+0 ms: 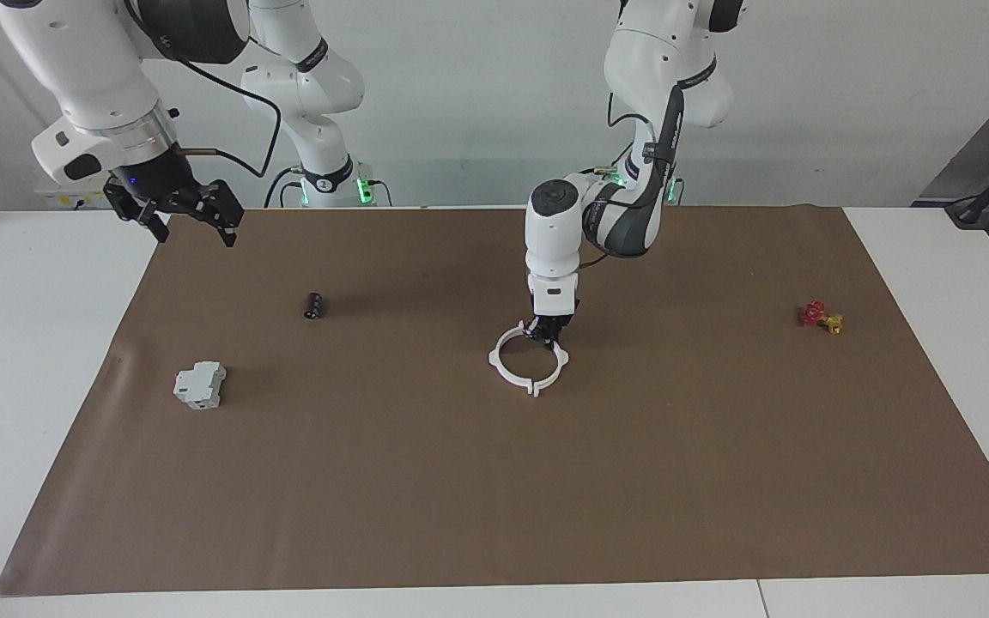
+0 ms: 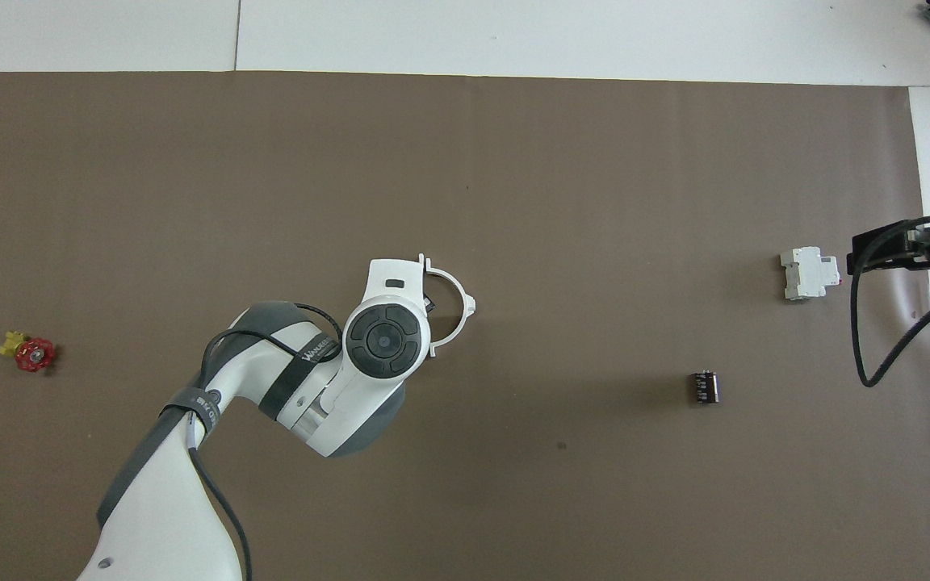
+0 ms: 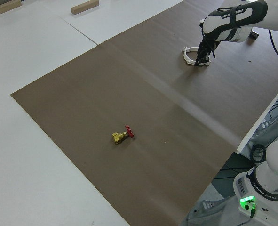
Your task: Assemble drain pipe with both arms
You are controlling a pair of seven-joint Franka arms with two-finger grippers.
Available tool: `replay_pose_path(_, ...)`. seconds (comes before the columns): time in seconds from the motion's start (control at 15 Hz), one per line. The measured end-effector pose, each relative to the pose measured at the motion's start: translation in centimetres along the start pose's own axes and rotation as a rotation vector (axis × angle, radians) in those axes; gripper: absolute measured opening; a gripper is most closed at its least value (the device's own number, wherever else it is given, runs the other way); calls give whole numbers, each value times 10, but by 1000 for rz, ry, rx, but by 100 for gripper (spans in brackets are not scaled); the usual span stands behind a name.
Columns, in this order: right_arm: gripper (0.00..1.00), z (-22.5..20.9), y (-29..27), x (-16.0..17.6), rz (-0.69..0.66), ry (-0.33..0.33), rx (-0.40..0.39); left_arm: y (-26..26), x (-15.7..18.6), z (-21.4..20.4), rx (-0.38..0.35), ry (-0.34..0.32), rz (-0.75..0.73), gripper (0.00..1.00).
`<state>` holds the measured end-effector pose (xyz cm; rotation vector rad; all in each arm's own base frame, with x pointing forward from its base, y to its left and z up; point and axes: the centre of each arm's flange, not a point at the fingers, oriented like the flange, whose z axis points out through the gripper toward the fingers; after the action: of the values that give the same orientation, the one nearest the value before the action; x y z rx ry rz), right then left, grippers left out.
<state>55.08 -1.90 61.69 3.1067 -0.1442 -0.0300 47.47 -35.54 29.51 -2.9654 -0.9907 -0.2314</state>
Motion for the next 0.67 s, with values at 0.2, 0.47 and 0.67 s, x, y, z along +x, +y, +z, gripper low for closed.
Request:
replay_pose_path(0.2, 100, 0, 0, 0, 0, 0, 0, 0, 0, 0, 0, 0, 1, 7)
replay_pose_path(0.47, 100, 0, 0, 0, 0, 0, 0, 0, -1, 0, 1, 2, 7, 7)
replay_pose_path(0.67, 100, 0, 0, 0, 0, 0, 0, 0, -2, 0, 1, 4, 12, 7)
